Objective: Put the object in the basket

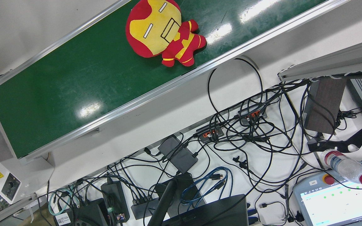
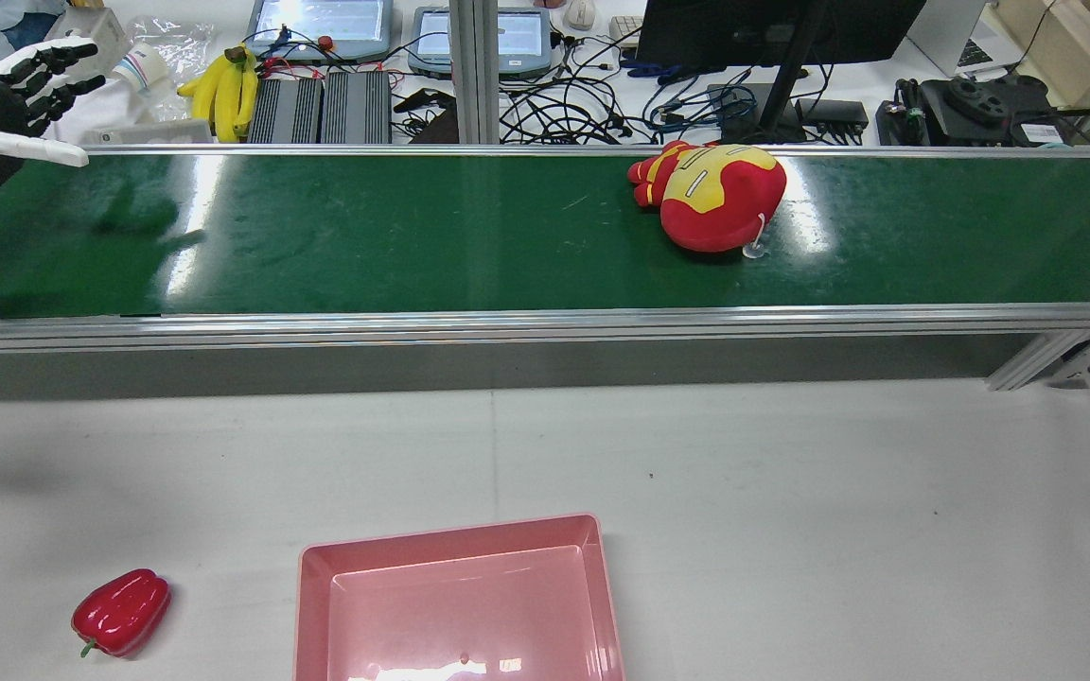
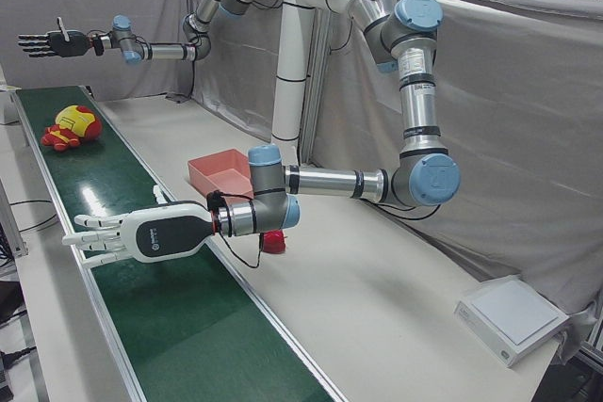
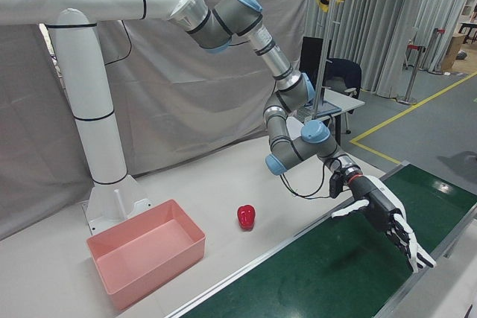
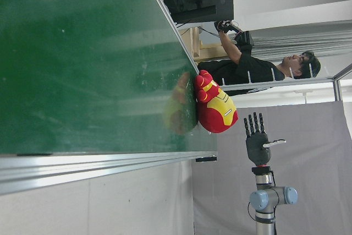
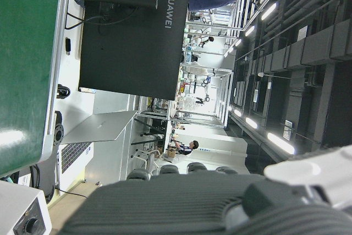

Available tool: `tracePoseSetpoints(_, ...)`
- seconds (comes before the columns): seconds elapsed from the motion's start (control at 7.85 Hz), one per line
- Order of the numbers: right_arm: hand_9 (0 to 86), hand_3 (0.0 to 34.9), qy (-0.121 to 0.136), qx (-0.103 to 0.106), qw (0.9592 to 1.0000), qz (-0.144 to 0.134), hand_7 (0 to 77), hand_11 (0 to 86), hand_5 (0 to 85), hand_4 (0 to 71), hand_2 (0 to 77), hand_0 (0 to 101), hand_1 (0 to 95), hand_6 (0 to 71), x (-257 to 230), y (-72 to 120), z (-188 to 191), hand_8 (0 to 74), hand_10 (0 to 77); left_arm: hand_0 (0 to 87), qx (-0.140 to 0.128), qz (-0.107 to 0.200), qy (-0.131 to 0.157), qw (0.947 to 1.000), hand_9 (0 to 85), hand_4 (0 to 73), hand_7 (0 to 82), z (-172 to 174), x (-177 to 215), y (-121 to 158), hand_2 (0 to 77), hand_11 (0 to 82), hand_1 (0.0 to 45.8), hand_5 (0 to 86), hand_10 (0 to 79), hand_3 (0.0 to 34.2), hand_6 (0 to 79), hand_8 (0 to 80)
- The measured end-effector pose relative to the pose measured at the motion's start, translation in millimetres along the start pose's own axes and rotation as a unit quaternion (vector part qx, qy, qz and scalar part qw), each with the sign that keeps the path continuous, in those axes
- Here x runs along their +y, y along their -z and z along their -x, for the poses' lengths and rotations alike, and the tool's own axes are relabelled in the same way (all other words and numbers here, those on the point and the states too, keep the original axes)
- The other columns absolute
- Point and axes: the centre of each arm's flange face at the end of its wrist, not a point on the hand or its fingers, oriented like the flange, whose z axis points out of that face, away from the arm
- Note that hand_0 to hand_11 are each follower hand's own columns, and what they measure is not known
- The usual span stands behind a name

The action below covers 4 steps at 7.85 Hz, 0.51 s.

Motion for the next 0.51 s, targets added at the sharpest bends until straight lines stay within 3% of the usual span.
tracePoseSetpoints(0.51,0.0,0.0,0.000,0.000,1.0000,0.000,0.5,0.0,0.0,0.0,0.5,0,0.0,0.0,-0.1,0.1,0.2,0.0,0.0,60.7,0.001,0.002,0.001,1.0000,14.2,8.7,2.2,-0.7,2.4,-0.9,0.5,1.1,18.5,21.3,0.0,0.1,3.3,8.2)
